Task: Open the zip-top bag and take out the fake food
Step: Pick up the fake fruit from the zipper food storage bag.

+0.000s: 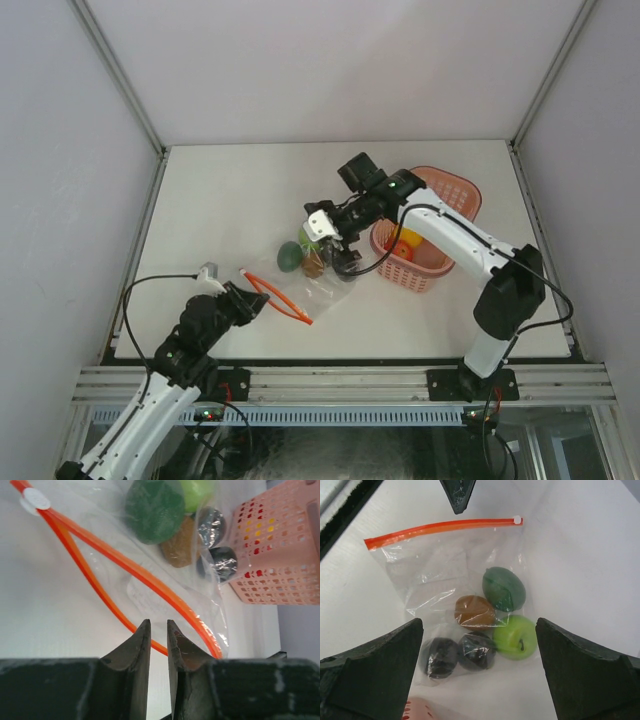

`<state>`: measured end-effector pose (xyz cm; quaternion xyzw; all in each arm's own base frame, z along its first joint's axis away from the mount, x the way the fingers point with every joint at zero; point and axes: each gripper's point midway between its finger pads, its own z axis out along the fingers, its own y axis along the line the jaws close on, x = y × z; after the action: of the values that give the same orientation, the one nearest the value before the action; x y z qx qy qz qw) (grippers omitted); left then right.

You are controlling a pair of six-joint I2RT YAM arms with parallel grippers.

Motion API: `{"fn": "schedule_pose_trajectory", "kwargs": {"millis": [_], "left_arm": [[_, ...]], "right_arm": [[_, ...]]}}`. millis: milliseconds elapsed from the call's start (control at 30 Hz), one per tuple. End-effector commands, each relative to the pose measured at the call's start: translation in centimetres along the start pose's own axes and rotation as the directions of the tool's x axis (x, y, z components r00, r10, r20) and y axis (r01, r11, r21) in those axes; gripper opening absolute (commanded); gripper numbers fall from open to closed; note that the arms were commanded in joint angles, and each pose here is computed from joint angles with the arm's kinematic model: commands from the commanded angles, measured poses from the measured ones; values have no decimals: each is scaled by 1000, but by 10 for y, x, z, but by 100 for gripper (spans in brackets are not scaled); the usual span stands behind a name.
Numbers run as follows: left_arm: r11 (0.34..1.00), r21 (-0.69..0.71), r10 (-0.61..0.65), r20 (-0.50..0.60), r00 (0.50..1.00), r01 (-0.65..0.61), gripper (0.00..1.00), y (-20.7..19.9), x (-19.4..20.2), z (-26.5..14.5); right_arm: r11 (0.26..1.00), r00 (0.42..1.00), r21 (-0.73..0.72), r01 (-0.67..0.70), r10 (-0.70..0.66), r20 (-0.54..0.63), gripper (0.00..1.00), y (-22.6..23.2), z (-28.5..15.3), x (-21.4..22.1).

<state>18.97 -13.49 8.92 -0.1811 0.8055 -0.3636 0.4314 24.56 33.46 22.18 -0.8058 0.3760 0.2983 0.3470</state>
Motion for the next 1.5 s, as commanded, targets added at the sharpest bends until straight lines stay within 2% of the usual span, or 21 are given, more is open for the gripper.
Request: {"fn": "schedule_pose_trajectory", "kwargs": {"millis": [0,333,533,1000,1467], "left_arm": [[998,-47,41,17,999,-40,21,4,-8,-1],[993,-90,70,-24,997,-72,13,12,-3,3],[996,-39,83,-27,996,-84,13,2,-3,5],[991,109,83,-41,996,-78,14,-25,0,17],[993,85,85,-62,994,-80,16,-21,5,31]], "right_arm": [[994,990,-32,102,-105,-98,92,-12,12,10],[987,963,-115,110,-134,-232,88,-19,44,60],[979,943,-174,104,-152,-296,80,-15,64,85],[980,919,-186,67,-133,-370,56,-14,88,121],[974,909,-223,41,-129,-395,45,-1,104,143]]}}
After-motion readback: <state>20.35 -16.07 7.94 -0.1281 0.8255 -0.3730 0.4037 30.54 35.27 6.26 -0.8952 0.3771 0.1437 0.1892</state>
